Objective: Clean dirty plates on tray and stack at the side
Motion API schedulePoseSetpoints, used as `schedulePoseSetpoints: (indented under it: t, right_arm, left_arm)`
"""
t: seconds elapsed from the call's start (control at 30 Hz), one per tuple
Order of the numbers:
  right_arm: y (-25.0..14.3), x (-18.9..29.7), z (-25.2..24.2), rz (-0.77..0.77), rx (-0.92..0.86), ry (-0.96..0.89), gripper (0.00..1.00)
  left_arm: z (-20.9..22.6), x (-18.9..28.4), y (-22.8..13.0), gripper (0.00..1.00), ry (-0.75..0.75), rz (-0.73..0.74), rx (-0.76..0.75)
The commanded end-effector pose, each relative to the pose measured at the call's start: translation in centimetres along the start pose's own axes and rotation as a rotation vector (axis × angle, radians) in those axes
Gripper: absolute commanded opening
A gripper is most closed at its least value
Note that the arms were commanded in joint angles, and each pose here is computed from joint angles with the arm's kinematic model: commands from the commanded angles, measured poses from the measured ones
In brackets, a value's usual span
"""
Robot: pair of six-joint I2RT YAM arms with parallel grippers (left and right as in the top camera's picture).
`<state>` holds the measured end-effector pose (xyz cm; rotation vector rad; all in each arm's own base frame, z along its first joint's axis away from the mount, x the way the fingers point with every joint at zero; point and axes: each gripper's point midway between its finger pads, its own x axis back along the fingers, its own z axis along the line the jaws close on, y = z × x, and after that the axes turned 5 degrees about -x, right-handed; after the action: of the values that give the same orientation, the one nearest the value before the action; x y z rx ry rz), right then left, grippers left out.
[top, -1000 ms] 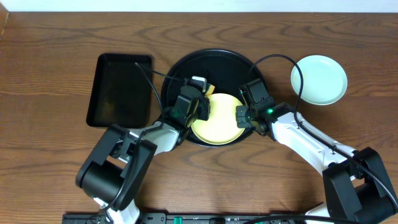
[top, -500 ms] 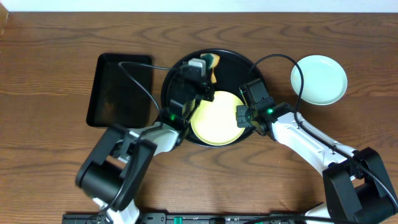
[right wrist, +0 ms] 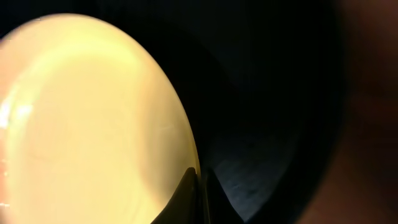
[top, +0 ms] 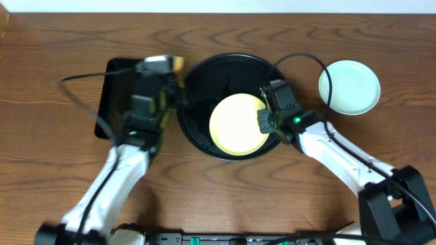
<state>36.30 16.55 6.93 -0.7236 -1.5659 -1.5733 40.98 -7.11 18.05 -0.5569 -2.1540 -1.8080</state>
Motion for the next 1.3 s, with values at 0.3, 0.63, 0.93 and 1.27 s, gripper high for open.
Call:
schedulePoseSetpoints:
  t: [0.3,0.63,0.93,1.27]
  right_arm:
    - [14.5,16.5,1.0,-0.58,0.275,-0.289,0.01]
    - [13.7,19.5,5.5,-0.683,0.415,-0.495,0.01]
    - [12.6,18.3,9.2,-0.71,0.498,-0.608,0.01]
    - [12.6,17.2,9.8,-0.744,0.426,-0.75,0.01]
  left_arm:
    - [8.2,2.3,-3.0,0.08,0.035,0.195,0.21]
    - [9.1,0.3,-7.5,0.08,-0.106,0.352,0.361]
    - [9.5,-0.4,-8.8,0.08,-0.099,0.384,0.374]
    - [11.9,-0.3,-8.7,0.08,-0.001,0.361,0.376]
